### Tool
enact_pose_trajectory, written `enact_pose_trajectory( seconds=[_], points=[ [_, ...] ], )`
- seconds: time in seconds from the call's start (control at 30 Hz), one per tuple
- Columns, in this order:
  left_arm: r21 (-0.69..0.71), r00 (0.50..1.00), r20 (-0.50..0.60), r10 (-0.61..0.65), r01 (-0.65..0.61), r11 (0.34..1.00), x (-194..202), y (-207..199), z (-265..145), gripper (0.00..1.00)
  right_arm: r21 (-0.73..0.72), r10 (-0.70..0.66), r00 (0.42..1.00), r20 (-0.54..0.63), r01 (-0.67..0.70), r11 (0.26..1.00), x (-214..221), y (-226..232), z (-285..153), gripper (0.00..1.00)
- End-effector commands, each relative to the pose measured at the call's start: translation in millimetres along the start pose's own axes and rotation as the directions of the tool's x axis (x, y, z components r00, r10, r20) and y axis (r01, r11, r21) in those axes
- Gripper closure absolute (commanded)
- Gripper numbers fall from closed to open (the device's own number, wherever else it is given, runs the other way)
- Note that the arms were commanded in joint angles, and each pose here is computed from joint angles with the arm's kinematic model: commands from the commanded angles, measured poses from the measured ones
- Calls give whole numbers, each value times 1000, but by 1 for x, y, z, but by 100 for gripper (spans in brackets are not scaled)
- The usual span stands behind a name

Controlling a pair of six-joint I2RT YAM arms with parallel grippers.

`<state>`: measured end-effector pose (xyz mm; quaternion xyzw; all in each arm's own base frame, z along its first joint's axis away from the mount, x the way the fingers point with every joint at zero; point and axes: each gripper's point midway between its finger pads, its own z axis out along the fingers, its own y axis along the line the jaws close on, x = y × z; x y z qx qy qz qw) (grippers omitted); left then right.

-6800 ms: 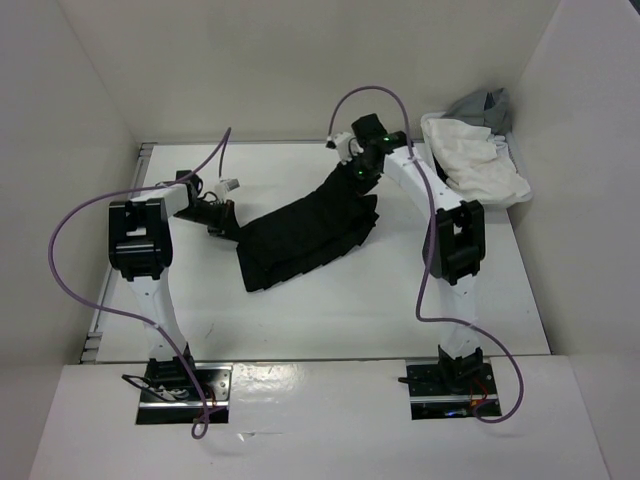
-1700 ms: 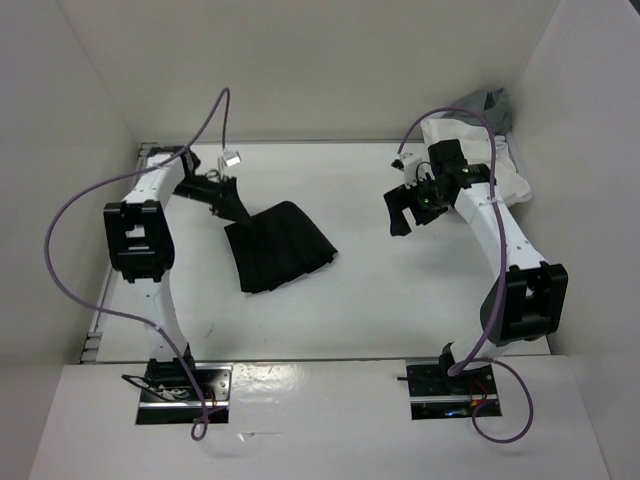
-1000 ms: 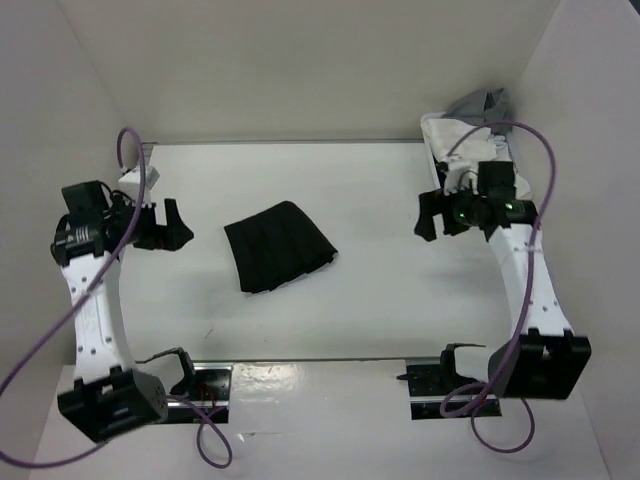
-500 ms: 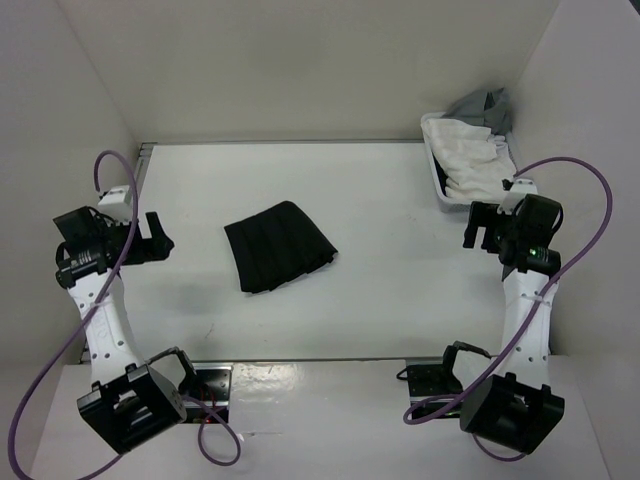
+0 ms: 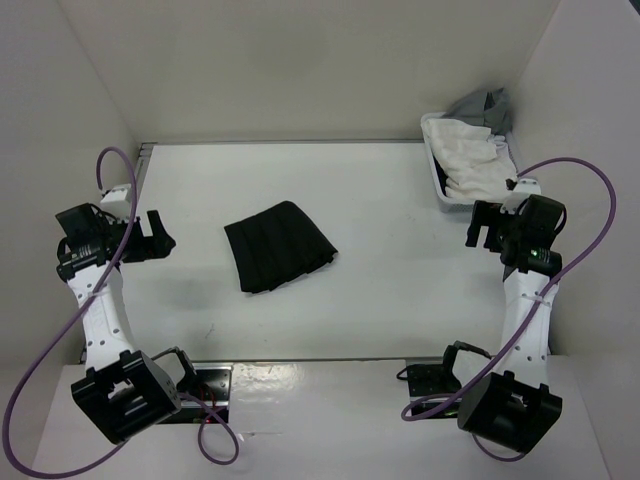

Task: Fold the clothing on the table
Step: Fold the skirt

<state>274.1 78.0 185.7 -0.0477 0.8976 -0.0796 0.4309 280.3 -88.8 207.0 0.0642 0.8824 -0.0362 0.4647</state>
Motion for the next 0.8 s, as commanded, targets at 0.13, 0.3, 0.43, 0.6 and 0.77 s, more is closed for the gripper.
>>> enact_pose_trajectory(
  seconds=[0.13,0.3,0.43,0.6,0.77],
  points=[
    [17,999,26,35,-35,999,-6,-1,1,0,-18,-15,999,41,16,1000,-9,1,2,2],
    [15,999,33,39,-40,999,-7,-2,-1,0,-18,-24,999,41,25,1000,-9,1,2,2],
    [24,999,36,39,-40,999,-7,-3,-1,0,-18,-24,999,41,25,1000,-9,1,2,2],
    [24,999,36,39,-40,999,-7,-3,-1,0,-18,-24,999,41,25,1000,-10,1,1,2],
    [24,999,36,39,-40,999,-7,-3,-1,0,-18,-24,999,43,25,1000,-13,1,-1,2]
  ],
)
